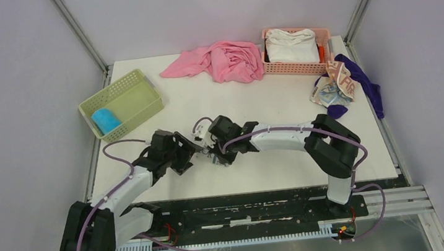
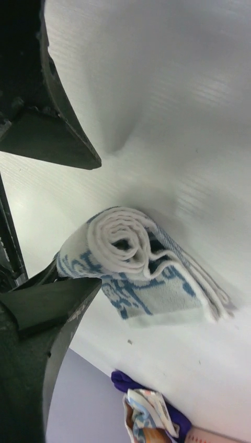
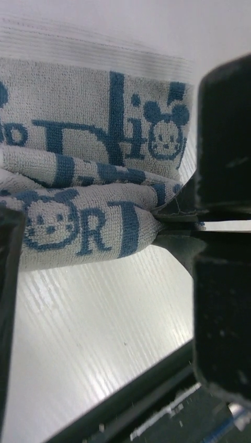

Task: Roll the towels
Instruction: Roll the towel at the center of the board.

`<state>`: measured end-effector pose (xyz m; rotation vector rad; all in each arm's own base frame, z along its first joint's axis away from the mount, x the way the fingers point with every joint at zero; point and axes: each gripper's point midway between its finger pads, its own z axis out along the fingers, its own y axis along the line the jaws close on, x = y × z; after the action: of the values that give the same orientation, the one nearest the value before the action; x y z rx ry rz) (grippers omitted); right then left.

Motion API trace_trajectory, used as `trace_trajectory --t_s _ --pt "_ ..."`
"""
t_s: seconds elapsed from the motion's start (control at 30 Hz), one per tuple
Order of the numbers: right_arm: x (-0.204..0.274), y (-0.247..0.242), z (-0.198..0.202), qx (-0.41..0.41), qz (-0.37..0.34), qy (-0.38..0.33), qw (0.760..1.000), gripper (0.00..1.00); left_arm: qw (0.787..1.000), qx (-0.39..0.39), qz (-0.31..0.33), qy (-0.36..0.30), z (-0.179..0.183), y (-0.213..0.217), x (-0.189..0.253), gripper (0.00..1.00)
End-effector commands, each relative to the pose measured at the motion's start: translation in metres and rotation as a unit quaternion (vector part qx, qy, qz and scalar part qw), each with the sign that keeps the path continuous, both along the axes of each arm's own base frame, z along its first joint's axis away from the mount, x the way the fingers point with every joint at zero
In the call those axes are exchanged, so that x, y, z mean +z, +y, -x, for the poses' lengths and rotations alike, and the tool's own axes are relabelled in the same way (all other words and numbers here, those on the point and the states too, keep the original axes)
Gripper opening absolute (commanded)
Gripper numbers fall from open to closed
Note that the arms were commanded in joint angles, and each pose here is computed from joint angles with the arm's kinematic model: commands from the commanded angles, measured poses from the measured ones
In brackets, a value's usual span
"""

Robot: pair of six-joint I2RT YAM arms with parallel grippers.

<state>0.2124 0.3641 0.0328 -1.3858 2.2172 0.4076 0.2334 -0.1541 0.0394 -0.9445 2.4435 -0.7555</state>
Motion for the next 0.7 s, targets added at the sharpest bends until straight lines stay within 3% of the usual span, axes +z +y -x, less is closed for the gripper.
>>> trace_trajectory --t_s 0.0,0.33,0.5,0.67 --pt "0.001 0.002 0.035 0.017 -0.065 0.196 0.978 0.00 0.998 0.009 -0.022 -0.058 -0.010 0.011 0.024 0.85" --pt "0.002 -0.001 0.014 -0.044 -0.183 0.406 0.895 0.01 0.994 -0.031 0.046 -0.094 -0.011 -0.013 0.036 0.86" --pt "-0.008 -0.009 0.000 -0.084 -0.199 0.463 0.859 0.01 0.993 -0.051 0.064 -0.079 -0.017 -0.026 0.031 0.84" --pt "-0.020 -0.016 -0.009 -0.112 -0.193 0.484 0.846 0.02 0.994 -0.057 0.073 -0.065 -0.024 -0.036 0.021 0.81"
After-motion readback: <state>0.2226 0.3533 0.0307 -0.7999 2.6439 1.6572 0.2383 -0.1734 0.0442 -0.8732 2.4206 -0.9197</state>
